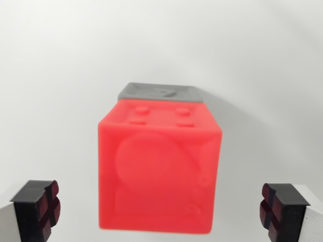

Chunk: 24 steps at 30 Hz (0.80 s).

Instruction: Destack cube

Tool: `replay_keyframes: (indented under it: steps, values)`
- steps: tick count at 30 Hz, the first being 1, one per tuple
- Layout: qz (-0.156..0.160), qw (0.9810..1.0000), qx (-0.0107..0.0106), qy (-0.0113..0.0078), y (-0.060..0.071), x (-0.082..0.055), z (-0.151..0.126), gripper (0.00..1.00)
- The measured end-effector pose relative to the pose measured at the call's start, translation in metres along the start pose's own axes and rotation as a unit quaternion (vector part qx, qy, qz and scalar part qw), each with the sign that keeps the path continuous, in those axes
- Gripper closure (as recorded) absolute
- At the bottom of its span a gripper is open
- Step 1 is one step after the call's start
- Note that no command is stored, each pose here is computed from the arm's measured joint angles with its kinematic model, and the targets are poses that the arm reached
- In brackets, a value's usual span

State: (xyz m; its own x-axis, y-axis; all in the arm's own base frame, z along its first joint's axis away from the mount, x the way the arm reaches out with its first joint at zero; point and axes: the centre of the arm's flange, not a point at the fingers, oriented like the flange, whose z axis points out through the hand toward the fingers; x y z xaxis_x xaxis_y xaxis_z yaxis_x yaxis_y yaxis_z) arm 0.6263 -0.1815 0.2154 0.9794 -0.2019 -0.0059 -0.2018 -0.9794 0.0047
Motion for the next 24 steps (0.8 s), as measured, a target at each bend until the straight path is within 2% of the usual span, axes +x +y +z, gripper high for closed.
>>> replay_keyframes:
  steps: [7, 15, 22, 23, 24]
  values:
    - [0.0, 1.0, -0.0002, 0.0002, 0.0, 0.0, 0.021, 0.0]
    - [-0.001, 1.0, -0.0003, -0.0008, 0.0, -0.001, 0.04, 0.0]
    - [-0.001, 1.0, -0.0003, 0.0001, -0.001, -0.001, 0.046, 0.0]
    - [-0.001, 1.0, -0.0002, 0.0, -0.001, -0.001, 0.047, 1.0]
    - [-0.001, 1.0, -0.0002, 0.0, 0.0, -0.001, 0.047, 1.0]
